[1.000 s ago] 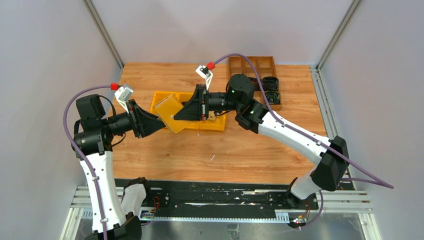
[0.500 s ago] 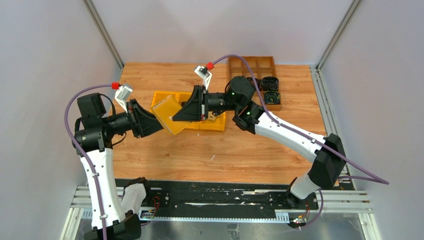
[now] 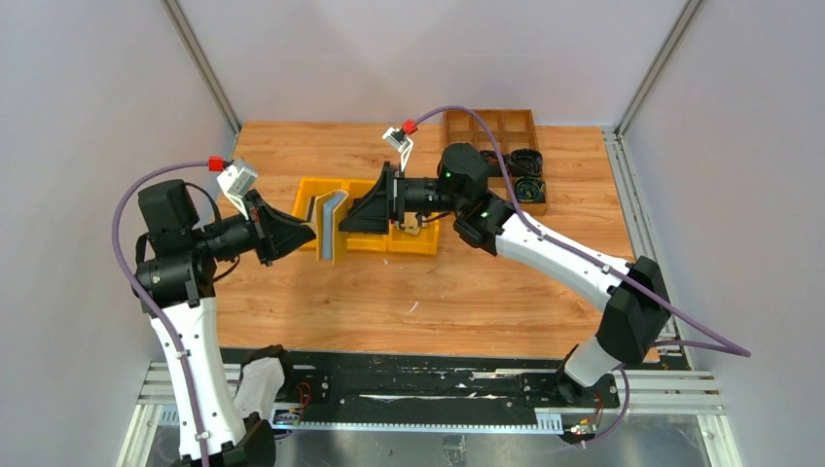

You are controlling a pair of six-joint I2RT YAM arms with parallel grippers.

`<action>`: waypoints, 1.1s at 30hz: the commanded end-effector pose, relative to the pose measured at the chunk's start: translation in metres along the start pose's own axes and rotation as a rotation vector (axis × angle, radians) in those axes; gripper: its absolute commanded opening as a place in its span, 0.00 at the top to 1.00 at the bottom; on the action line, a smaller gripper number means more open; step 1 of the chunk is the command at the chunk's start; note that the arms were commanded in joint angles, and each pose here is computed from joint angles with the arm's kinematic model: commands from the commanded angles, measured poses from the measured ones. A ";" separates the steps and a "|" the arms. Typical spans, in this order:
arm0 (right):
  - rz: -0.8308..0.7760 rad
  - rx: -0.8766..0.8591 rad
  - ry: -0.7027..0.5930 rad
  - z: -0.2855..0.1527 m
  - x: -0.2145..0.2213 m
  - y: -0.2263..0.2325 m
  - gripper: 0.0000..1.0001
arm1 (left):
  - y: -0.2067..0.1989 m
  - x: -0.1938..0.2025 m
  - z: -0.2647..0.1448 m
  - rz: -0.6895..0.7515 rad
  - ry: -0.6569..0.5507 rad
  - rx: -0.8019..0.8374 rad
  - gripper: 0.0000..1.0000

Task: Take the credit cards out of the card holder
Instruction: Open the card holder.

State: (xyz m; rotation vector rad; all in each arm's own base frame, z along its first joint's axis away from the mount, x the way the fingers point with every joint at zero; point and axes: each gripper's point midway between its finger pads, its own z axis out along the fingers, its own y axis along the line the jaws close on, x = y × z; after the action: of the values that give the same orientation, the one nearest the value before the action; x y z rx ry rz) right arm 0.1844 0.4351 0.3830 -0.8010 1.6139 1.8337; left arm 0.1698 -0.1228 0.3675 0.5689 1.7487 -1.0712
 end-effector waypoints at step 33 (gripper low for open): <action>-0.572 0.045 0.149 -0.037 0.041 0.038 0.14 | -0.013 -0.033 -0.017 0.358 -0.035 -0.159 1.00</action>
State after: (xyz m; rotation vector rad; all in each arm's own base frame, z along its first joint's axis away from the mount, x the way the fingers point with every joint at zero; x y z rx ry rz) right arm 0.1532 0.3917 0.3876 -1.1207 1.3802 1.3911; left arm 0.1734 -0.1041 0.3891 0.7035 1.6510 -0.6386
